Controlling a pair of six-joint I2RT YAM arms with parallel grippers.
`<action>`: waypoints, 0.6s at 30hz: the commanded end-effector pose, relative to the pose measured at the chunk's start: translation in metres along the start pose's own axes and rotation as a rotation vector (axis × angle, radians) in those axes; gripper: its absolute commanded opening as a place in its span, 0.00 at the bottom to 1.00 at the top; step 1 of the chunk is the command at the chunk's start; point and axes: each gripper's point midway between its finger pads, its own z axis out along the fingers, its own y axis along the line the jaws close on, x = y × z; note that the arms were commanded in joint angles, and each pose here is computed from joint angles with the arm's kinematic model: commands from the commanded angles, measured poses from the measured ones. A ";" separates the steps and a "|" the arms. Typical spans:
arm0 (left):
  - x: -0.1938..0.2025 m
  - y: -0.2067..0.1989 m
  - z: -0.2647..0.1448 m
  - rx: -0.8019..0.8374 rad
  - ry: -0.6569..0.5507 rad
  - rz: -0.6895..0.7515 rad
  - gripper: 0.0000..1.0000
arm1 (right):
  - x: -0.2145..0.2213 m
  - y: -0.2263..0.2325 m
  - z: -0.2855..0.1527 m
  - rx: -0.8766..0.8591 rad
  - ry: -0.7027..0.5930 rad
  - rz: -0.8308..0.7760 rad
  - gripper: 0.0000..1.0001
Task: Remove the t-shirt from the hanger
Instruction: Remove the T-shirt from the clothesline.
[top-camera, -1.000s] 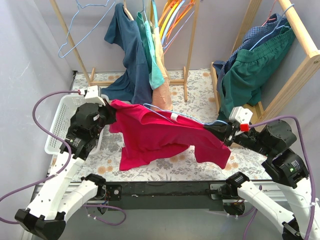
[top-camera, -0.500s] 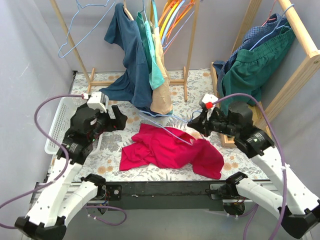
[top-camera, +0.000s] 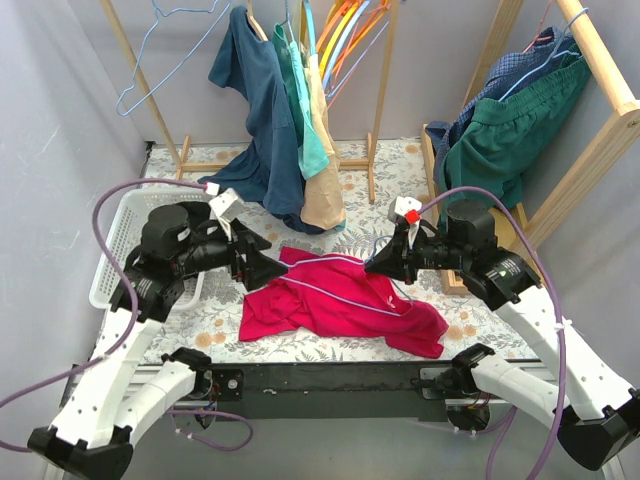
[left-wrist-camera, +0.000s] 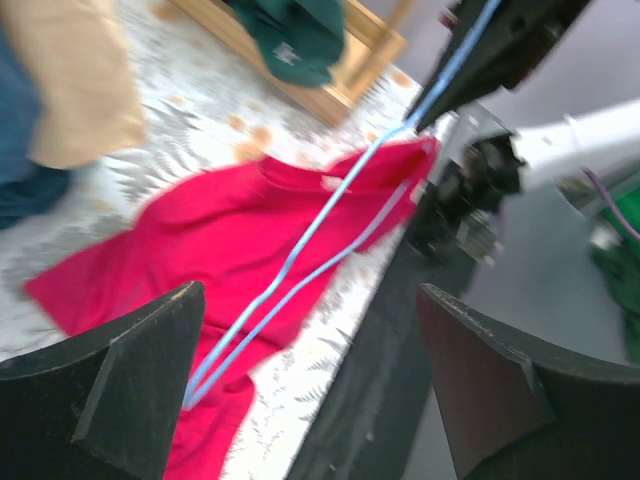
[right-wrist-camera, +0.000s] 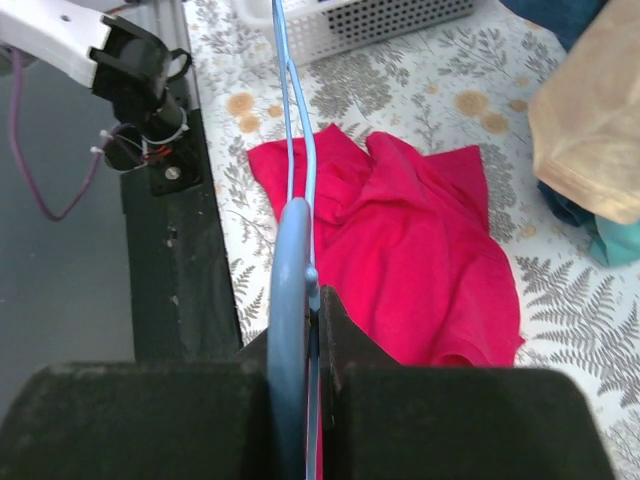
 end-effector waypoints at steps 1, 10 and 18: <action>0.020 -0.029 0.004 0.239 0.091 -0.036 0.83 | -0.026 0.023 -0.005 -0.112 -0.057 -0.044 0.01; 0.030 -0.029 0.012 0.317 0.121 -0.072 0.81 | -0.029 0.030 -0.003 -0.168 -0.055 -0.024 0.01; 0.044 -0.023 0.022 0.351 0.162 -0.139 0.79 | -0.033 0.034 -0.001 -0.196 -0.063 -0.023 0.01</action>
